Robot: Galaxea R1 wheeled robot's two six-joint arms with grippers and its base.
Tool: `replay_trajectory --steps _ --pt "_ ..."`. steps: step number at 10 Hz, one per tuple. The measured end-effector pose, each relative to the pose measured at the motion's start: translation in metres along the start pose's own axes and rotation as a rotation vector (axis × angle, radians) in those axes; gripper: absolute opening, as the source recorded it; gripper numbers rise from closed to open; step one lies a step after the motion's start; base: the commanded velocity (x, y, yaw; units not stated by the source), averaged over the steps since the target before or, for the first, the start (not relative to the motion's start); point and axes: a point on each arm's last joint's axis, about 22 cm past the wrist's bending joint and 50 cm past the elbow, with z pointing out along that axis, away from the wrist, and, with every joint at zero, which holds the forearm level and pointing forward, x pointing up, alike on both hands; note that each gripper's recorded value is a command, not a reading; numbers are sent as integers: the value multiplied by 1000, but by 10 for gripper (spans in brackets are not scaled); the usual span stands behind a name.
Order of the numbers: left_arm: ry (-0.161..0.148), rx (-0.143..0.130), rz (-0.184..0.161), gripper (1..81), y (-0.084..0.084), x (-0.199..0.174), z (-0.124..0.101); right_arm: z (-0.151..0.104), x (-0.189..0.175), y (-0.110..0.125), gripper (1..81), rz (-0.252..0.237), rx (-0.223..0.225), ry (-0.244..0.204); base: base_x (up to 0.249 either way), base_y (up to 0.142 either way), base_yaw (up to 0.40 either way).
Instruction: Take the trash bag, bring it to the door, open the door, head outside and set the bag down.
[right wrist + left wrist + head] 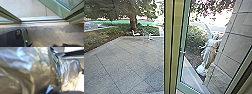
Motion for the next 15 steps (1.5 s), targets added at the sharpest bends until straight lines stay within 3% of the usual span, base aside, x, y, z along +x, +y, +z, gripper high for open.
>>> replay_trajectory --steps 2,4,5,7,9,10,12,13,15 --pt "5 5 0 10 -1 1 0 19 -104 -33 811 13 93 -96 0 0 0" --pt "9 6 3 10 0 4 1 28 -187 -77 811 42 196 -157 0 0 0" --pt "13 9 4 10 0 6 0 33 -215 -103 811 61 245 -172 0 0 0" --pt "14 7 4 10 3 6 2 49 -234 -160 811 86 325 -170 0 0 0" --pt "31 23 6 10 3 10 4 66 -247 -177 811 102 321 -175 0 0 0" --pt "55 47 6 10 2 16 7 73 -270 -185 811 111 312 -204 0 0 0" --pt "111 102 8 10 2 29 12 75 -320 -225 811 124 343 -269 0 0 0" --pt "121 107 10 10 5 31 14 77 -331 -249 811 129 366 -281 0 0 0" --pt "124 109 11 10 5 33 13 89 -329 -261 811 134 354 -271 0 0 0"
